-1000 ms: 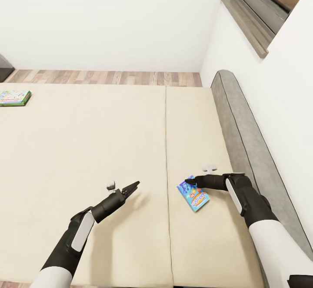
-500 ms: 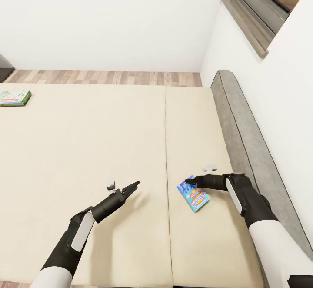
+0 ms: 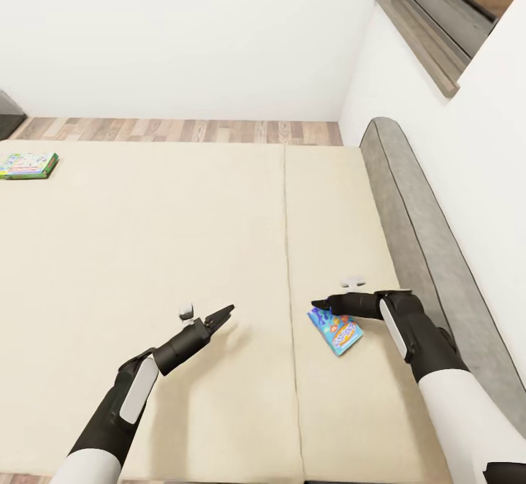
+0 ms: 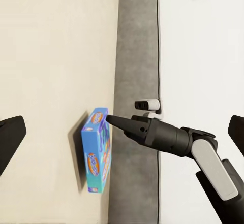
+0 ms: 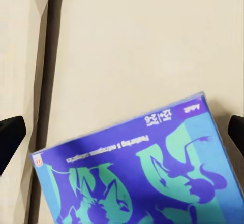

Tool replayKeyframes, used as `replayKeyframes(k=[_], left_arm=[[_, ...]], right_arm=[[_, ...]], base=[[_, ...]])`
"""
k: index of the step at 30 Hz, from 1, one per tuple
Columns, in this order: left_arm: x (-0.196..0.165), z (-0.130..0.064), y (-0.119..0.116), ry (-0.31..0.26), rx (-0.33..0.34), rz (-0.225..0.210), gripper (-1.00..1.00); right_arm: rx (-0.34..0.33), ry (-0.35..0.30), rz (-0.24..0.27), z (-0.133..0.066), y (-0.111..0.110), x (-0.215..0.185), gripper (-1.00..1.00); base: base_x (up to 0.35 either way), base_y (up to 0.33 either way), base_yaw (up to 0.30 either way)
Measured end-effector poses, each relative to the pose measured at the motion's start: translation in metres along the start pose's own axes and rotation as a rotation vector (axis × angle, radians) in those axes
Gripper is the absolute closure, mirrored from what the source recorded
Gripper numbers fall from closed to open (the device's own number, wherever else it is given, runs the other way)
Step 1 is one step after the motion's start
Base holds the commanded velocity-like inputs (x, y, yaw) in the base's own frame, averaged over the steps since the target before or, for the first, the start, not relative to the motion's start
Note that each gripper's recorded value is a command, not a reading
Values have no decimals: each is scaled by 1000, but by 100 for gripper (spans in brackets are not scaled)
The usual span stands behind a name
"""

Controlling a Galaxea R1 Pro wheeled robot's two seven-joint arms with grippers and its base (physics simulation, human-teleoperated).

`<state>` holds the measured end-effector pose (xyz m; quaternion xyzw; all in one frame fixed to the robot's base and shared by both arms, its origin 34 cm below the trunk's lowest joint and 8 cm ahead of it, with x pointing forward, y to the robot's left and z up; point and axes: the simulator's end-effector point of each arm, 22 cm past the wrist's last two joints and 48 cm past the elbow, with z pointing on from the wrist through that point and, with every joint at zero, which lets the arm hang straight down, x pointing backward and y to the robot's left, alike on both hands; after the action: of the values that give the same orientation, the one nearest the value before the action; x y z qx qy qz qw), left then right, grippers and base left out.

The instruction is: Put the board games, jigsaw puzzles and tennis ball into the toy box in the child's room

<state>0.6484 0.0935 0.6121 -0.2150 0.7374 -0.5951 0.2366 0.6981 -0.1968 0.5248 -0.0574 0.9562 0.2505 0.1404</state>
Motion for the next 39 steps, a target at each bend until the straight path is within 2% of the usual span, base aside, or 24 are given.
replayKeyframes(k=[39], left_arm=[[1,-1,1,-1,-1,-1,-100]], right_arm=[[-13,-5,9,1,3,-1,-100]], base=[[0,8,0]])
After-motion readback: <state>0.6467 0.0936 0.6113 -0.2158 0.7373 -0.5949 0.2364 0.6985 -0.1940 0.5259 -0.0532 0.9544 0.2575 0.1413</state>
